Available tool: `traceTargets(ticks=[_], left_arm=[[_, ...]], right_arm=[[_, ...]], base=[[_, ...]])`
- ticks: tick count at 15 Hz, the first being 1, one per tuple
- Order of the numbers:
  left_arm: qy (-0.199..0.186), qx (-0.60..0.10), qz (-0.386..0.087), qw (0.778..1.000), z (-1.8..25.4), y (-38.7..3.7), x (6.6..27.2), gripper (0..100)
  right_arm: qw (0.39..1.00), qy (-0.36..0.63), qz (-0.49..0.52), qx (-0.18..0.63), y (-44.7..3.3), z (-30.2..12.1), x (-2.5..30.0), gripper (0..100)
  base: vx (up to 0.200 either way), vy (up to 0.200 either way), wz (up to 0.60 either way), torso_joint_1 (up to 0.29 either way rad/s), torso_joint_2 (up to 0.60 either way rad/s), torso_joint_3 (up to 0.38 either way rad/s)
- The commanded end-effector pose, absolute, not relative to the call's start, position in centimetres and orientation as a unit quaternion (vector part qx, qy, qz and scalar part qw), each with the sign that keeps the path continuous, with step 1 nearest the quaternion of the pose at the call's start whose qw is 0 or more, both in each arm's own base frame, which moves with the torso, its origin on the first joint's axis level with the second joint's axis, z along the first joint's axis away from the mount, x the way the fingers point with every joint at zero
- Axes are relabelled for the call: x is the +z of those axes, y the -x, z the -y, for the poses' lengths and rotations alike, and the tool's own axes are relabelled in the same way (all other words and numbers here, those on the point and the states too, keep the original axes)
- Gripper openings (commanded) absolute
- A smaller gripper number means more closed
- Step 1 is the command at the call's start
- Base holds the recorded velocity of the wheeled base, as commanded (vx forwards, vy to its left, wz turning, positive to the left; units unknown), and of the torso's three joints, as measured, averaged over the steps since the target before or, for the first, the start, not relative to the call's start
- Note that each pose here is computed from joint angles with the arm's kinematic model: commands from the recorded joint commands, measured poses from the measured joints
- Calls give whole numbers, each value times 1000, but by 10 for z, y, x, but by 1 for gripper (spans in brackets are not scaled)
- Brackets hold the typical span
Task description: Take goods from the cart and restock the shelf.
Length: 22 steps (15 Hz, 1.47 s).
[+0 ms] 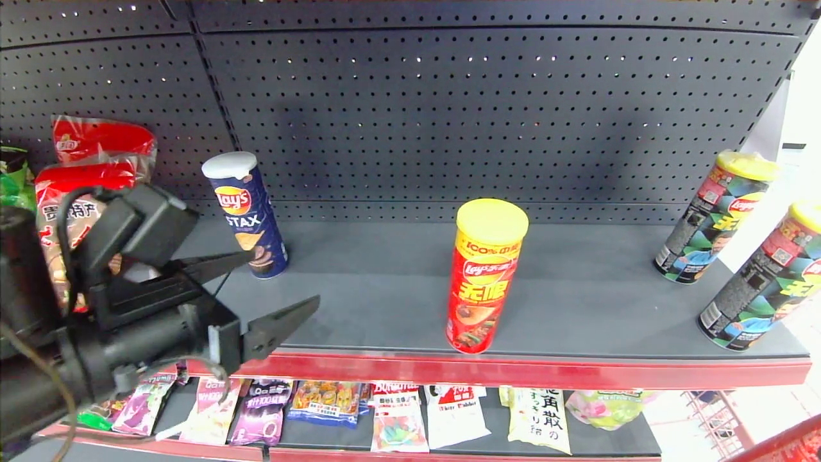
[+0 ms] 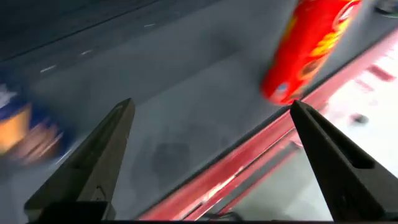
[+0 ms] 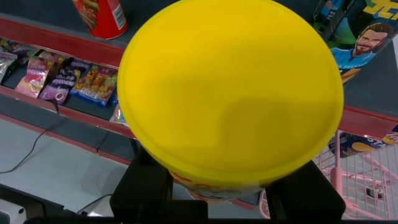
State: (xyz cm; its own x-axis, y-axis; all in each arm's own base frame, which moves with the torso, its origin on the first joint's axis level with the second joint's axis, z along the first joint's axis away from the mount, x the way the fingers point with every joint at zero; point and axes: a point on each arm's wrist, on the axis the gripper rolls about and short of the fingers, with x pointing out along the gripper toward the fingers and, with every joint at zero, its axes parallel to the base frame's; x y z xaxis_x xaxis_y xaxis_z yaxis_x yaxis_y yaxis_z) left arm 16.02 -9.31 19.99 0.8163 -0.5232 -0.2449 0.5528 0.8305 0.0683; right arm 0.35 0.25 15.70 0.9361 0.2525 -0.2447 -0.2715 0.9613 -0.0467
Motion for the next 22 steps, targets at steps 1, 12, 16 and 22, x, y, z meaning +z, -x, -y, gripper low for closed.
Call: traceTargets(ticks=[1, 12, 16, 22], left_arm=[[-77, -197, -107, 972, 44, -84, 203, 100], [-131, -83, -126, 980, 5, -26, 193, 100], [-131, -90, -124, 979, 4, -24, 191, 100], [-129, -92, -115, 981, 4, -23, 194, 100]], right_arm=[[982, 40, -121, 138, -5, -3, 158, 0], [977, 41, -147, 147, -10, -4, 152, 0], [977, 41, -147, 146, -10, -4, 152, 0], [977, 47, -144, 151, -16, -5, 163, 0]], base=[[0, 0, 0, 0, 0, 0], [0, 0, 0, 0, 0, 0], [50, 0, 0, -1, -1, -1], [33, 0, 0, 0, 0, 1]])
